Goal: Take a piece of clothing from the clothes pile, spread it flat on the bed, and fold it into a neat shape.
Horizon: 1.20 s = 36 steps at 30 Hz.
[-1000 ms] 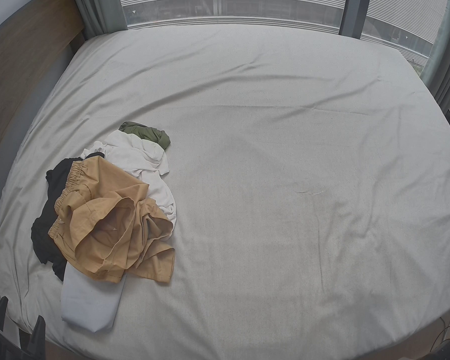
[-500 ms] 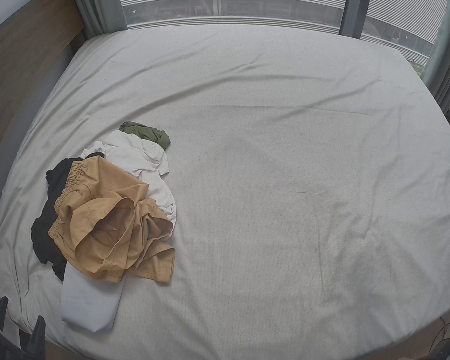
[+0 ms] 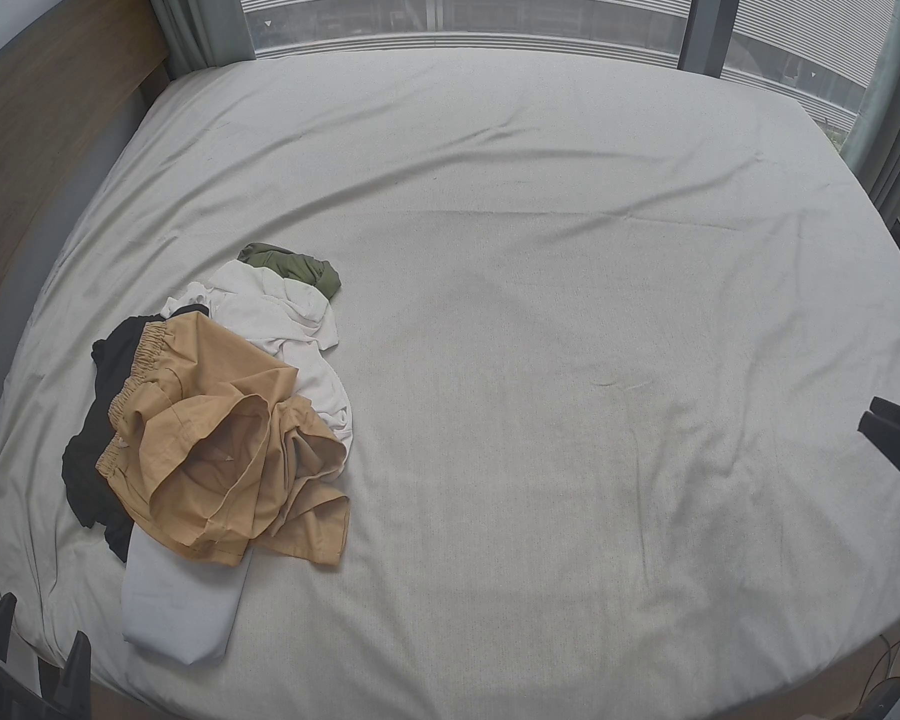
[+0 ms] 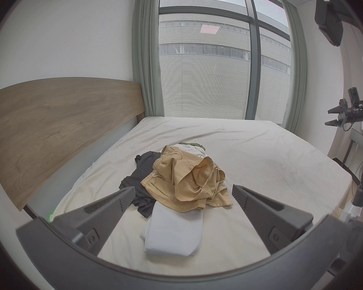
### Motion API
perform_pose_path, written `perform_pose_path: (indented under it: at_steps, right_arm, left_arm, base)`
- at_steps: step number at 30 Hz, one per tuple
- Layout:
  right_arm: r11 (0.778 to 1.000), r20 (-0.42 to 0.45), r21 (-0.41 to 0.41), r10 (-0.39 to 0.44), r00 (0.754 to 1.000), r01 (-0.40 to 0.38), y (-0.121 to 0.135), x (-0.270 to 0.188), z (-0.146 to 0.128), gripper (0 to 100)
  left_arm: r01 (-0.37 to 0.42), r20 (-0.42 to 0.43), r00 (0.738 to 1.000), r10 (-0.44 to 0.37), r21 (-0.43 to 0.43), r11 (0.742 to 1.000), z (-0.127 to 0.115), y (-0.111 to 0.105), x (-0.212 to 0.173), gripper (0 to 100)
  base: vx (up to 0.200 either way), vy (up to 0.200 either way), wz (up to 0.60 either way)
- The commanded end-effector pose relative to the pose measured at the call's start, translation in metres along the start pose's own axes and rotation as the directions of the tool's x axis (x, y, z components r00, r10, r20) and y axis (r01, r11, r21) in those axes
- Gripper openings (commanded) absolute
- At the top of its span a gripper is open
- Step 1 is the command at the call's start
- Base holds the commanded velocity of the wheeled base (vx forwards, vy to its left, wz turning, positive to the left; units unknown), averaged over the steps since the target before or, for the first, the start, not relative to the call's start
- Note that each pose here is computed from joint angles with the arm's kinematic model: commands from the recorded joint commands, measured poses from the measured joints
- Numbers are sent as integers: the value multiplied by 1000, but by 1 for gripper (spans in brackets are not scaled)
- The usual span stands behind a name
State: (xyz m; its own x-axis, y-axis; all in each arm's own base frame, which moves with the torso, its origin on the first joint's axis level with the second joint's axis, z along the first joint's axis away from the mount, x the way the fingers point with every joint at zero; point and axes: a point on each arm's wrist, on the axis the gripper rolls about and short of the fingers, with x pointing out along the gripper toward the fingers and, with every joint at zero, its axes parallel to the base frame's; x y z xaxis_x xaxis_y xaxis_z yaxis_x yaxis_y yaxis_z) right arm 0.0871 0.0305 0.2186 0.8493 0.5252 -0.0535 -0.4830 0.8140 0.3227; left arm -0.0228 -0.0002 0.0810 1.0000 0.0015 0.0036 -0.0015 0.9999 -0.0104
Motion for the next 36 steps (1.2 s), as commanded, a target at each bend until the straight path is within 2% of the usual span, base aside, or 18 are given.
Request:
perform_pose_path:
  at_steps: [1, 5, 8, 16, 23, 30, 34, 36]
  right_arm:
    - [1000, -77, 18, 15, 997, -13, -6, 31, -1, 100]
    - [1000, -94, 21, 24, 995, -22, -7, 40, -3, 100]
    - [998, -145, 28, 51, 988, -47, -8, 61, -10, 100]
    - [994, -209, 38, 104, 972, -99, -3, 91, -20, 100]
    - [985, -308, 53, 173, 935, -164, 12, 126, -35, 100]
    - [979, -362, 51, 204, 910, -199, 29, 153, -46, 100]
    - [975, -415, 58, 220, 883, -216, 36, 176, -61, 100]
    - [971, -418, 57, 233, 878, -231, 40, 184, -65, 100]
  left_arm:
    - [-2, -1, 1000, 2, 0, 1000, -5, 0, 0, 100]
    - [-2, -1, 1000, 2, 0, 1000, -5, 0, 0, 100]
    - [0, -1, 1000, 0, 0, 1000, -5, 0, 0, 100]
    - [-2, -1, 1000, 2, -2, 1000, -5, 0, 0, 100]
    - [-2, -1, 1000, 2, -2, 1000, -5, 0, 0, 100]
    - [0, -1, 1000, 0, -2, 1000, -5, 0, 0, 100]
    - [0, -1, 1000, 0, -2, 1000, -5, 0, 0, 100]
    - [-2, -1, 1000, 2, -2, 1000, -5, 0, 0, 100]
  base:
    - [0, 0, 0]
    - [0, 0, 0]
    - [0, 0, 0]
    - [0, 0, 0]
    - [0, 0, 0]
    - [0, 0, 0]
    - [0, 0, 0]
    - [0, 0, 0]
